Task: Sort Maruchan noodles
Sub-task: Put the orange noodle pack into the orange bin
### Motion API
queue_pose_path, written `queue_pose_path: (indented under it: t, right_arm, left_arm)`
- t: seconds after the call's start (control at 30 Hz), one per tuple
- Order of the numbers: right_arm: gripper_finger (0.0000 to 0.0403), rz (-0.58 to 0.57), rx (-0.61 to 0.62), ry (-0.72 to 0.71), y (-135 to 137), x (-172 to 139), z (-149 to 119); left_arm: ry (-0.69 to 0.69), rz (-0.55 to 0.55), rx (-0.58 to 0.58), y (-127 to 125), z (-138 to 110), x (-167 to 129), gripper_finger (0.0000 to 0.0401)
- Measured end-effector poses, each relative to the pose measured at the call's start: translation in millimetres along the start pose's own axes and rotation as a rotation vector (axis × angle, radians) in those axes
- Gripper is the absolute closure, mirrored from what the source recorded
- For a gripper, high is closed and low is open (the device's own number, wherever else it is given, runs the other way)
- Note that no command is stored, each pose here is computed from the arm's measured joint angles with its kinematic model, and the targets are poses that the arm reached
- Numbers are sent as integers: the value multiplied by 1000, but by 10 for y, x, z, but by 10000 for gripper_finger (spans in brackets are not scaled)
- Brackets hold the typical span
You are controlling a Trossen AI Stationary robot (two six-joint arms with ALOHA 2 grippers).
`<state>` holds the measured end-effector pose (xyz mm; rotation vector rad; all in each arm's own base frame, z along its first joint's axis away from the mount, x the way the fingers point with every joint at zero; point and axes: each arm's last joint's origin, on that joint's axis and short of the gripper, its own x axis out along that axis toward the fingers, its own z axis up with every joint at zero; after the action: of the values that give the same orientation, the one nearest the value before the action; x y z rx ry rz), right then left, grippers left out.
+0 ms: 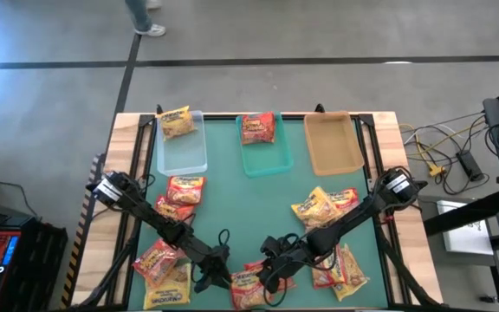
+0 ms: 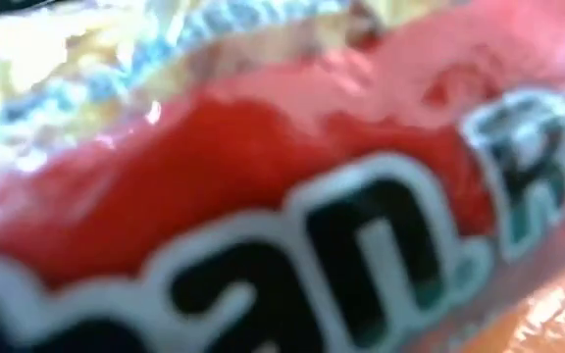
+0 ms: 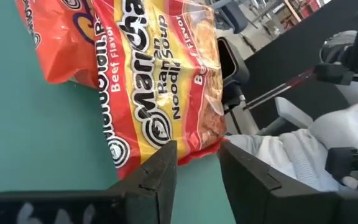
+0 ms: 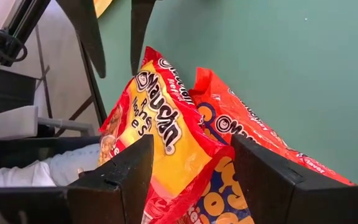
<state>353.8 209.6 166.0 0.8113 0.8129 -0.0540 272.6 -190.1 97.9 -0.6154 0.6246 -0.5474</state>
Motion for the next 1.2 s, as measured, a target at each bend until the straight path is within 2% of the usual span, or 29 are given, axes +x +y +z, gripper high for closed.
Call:
queue_pose_path:
  t: [0.33,0.43,0.57,0.7,0.87,1.07,1.2]
  right_arm:
    - [200,1,-3,1,5,-3,-8]
    - [200,1,-4,1,5,-3,-8]
    - [200,1,-1,1,5,-3,-8]
    - [200,1,6,1,5,-3,-8]
    - [200,-2,1,-6,4,-2,-6]
    - [200,-3,14,-7,3,-2,-4]
    - [200,-2,24,-6,6,-3,-11]
  left_arm:
    - [-17,57,29,36,5,-3,323]
    - [-35,49,72,31,30,-3,324]
    - [-40,12,72,-41,62,32,324]
    - [-1,-25,63,-194,9,96,324]
    - [32,-2,78,-339,-42,223,324]
    - [62,23,83,-324,-91,432,324]
    - [49,37,96,-302,-76,449,324]
